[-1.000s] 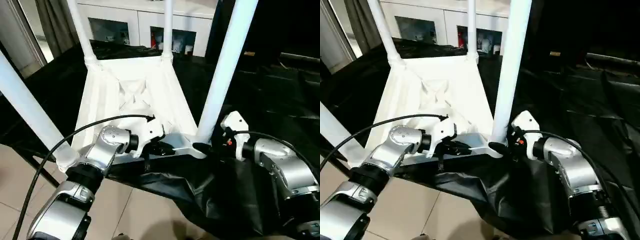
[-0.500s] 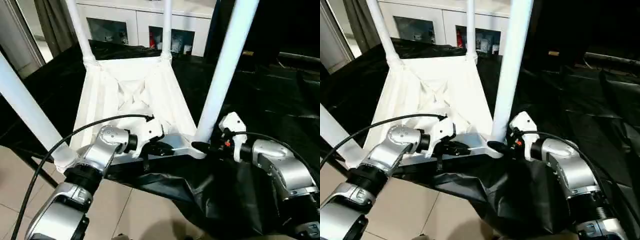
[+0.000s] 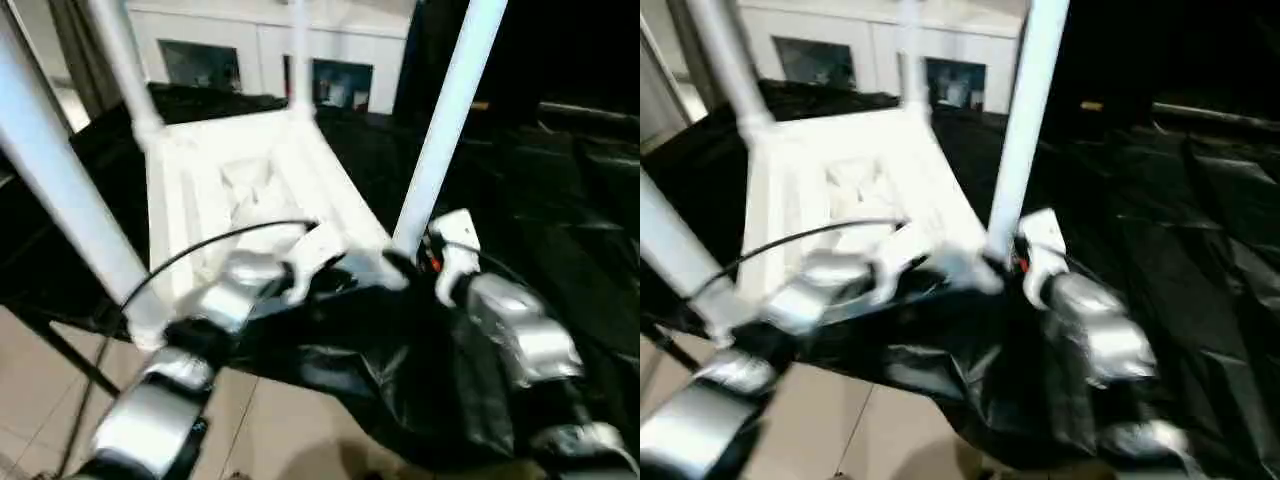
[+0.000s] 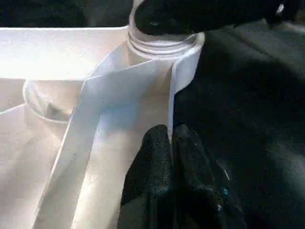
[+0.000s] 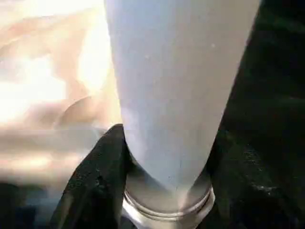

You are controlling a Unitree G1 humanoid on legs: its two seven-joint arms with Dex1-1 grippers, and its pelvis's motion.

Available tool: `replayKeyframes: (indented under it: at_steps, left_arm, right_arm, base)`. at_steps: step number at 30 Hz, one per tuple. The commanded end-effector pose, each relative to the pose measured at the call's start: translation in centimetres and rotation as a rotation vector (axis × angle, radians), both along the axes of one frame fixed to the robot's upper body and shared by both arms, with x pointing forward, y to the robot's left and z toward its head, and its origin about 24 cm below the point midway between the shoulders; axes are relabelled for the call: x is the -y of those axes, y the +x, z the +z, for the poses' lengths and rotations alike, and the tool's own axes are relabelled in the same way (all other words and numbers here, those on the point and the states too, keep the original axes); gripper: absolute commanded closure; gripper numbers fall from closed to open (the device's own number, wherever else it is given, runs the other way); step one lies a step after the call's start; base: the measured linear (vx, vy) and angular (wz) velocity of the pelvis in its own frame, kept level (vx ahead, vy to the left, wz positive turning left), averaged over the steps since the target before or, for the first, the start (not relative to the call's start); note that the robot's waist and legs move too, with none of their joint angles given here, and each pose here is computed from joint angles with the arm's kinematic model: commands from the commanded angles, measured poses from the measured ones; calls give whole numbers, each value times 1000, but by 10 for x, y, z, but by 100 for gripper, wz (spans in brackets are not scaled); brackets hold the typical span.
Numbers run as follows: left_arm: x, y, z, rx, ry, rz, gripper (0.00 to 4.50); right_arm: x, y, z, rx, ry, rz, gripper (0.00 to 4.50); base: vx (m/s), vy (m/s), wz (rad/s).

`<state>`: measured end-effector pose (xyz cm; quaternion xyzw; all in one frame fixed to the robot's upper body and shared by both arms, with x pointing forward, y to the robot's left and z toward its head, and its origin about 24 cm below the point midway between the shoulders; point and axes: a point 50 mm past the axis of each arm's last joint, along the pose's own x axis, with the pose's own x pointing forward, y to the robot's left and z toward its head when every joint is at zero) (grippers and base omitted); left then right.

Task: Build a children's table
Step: Rotate leg to tighten

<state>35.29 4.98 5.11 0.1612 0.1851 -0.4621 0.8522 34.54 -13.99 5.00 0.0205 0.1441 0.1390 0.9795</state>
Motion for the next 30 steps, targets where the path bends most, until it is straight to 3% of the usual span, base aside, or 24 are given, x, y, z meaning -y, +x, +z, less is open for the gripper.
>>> replayKeyframes:
  at_steps: [1,3,11,12,17,21,25,30]
  left_arm:
    - [0,14,20,88,-29,117,450]
    - [15,14,22,98,-31,120,450]
    - [18,12,20,120,-18,62,450]
    - [17,12,20,120,-19,54,450]
    - [7,10,20,134,-20,-21,450]
    - [-5,8,18,149,6,-84,450]
    - [-12,2,19,140,-18,-170,450]
    - [-27,-16,20,99,-73,-375,450]
  right_arm:
    - [-7,-9,-30,-141,12,-62,244]
    - [-21,-3,-31,-148,30,-116,244]
    - [-32,1,-19,-88,39,-44,244]
    - [-33,2,-16,-73,66,-29,210]
    - [-17,5,0,14,12,65,158]
    - [-2,0,10,24,-22,193,126]
    - [8,-11,18,25,-51,357,82]
    - [26,-36,23,-2,-149,610,82]
  base:
    - [0,0,0]
    - [0,0,0]
    - [0,0,0]
    - [0,0,0]
    - [0,0,0]
    - [0,0,0]
    - [0,0,0]
    - [0,0,0]
